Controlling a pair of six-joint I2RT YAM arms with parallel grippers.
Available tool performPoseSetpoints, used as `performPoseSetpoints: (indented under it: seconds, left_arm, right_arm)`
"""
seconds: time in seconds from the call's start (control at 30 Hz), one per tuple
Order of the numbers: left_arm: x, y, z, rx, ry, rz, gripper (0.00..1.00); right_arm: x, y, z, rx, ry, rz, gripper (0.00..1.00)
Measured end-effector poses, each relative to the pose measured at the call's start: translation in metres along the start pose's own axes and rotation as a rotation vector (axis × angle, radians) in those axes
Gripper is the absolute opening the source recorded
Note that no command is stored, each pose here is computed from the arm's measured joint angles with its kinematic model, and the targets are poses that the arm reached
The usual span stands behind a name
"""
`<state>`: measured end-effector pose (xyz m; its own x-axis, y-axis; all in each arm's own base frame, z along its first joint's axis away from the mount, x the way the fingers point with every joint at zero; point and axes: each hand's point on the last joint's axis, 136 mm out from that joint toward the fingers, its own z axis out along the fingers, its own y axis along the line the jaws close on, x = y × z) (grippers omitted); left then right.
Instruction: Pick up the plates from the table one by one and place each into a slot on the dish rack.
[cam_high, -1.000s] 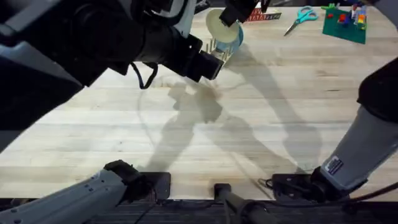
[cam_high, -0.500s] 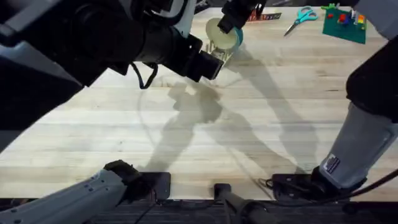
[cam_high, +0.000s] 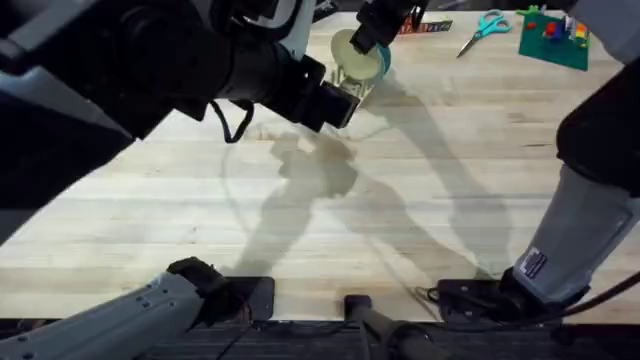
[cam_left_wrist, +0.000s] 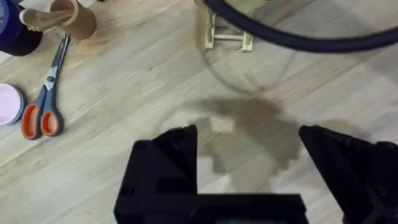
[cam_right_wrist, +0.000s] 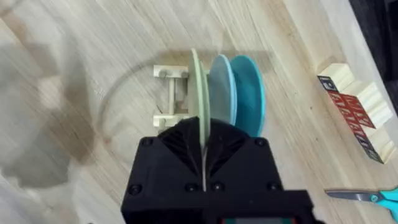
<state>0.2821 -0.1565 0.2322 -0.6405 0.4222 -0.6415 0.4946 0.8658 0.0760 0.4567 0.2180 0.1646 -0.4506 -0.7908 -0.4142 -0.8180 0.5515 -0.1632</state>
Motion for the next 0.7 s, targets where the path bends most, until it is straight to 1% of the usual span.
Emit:
performPoseSetpoints:
  seconds: [0.1,0.47,0.7]
  left_arm:
    - [0.0000,-0.0001,0.0000,0.000,0.000,0.000,0.992]
    - [0.0000,0.0000,0.0000,0.000,0.000,0.000,0.993]
    - [0.0000,0.0000,0.0000,0.000,0.000,0.000,0.993]
  right_arm:
    - [0.0000,0.0000,0.0000,0.000,0.000,0.000,0.033]
    - [0.0000,0.0001,0.0000,0.000,0.000,0.003,0.144]
    - [0.0000,0.0001,0.0000,0.000,0.000,0.003,0.149]
